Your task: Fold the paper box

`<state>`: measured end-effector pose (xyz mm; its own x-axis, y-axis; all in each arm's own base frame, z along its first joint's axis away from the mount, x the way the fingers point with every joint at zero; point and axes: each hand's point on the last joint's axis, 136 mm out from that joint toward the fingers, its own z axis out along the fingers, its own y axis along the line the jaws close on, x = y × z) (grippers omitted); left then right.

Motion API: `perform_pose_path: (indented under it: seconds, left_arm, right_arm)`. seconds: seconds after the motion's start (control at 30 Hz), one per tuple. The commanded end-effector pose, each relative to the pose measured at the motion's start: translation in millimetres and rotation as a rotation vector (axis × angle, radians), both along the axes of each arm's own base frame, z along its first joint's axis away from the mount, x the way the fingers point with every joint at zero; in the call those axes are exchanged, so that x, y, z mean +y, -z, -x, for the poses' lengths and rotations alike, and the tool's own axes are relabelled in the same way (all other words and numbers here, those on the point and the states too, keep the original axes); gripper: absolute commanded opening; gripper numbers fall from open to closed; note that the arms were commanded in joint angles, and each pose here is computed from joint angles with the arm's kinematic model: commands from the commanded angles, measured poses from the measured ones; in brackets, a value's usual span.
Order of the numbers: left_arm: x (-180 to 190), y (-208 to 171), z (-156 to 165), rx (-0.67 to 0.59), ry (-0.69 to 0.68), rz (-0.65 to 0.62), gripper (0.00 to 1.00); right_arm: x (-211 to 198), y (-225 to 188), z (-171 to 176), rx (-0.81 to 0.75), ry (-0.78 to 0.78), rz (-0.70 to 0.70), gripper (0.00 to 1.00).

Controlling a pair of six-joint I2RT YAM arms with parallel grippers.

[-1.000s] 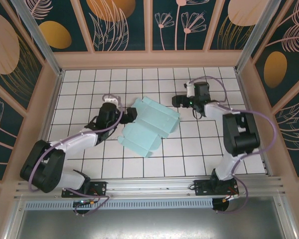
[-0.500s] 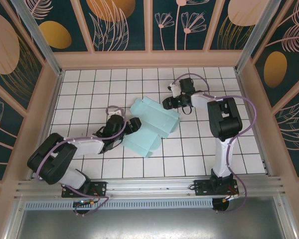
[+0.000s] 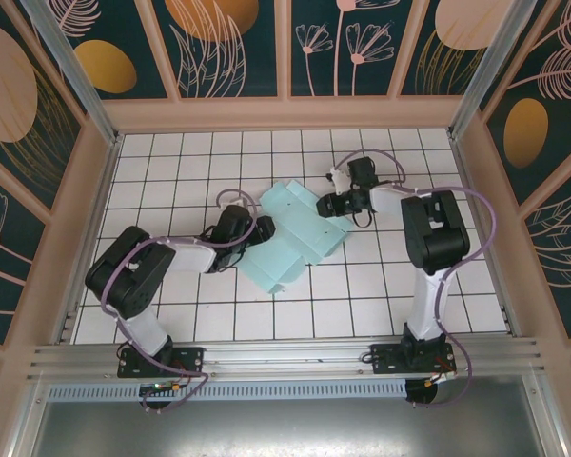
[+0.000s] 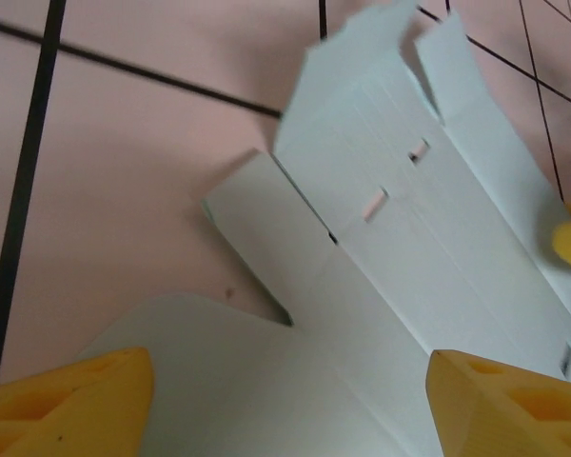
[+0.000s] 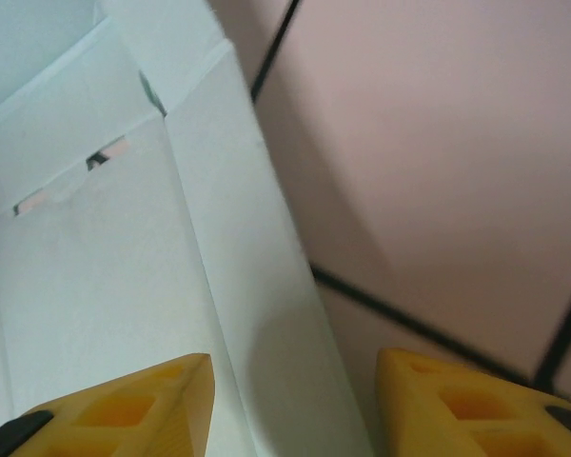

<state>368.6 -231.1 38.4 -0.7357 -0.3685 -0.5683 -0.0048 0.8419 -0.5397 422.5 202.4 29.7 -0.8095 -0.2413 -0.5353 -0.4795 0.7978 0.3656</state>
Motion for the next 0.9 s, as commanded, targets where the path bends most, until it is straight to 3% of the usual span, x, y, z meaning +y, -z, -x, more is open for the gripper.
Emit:
perform_pose_path:
  seconds: [0.0,0.23,0.43,0.63,0.77,0.87]
  left_arm:
    - [11.6,20.5,-11.5,0.048,0.016,-0.084,0.75]
    - [8.3,20.5,-55.8,0.041,0.038,-0.129,0.76]
    - [-7.1,-15.8,-92.8,-0.049,0.052,-0.129,0.80]
    - [9.3,-51.8,-73.4,-0.121,-0.005,-0.088,0.98]
    - [3.6,-61.4,-36.6,-0.116,0.018,0.066,0.99]
    - [-19.9,-60.6,-13.4,-0.081,0.069,0.163,0.99]
  right_arm:
    - [-13.4,-11.6,15.6,0.008,0.068,-0.033,0.48]
    - [-29.5,-25.3,45.5,-0.020,0.143,-0.054,0.48]
    - [-44.1,-41.3,48.5,-0.080,0.222,-0.068,0.55]
    - [-61.2,-67.3,27.5,-0.115,0.359,-0.215,0.66]
    - [-52.5,-69.1,20.9,-0.073,0.357,-0.289,0.77]
    - [-47.4,-62.8,19.3,-0.037,0.354,-0.318,0.98]
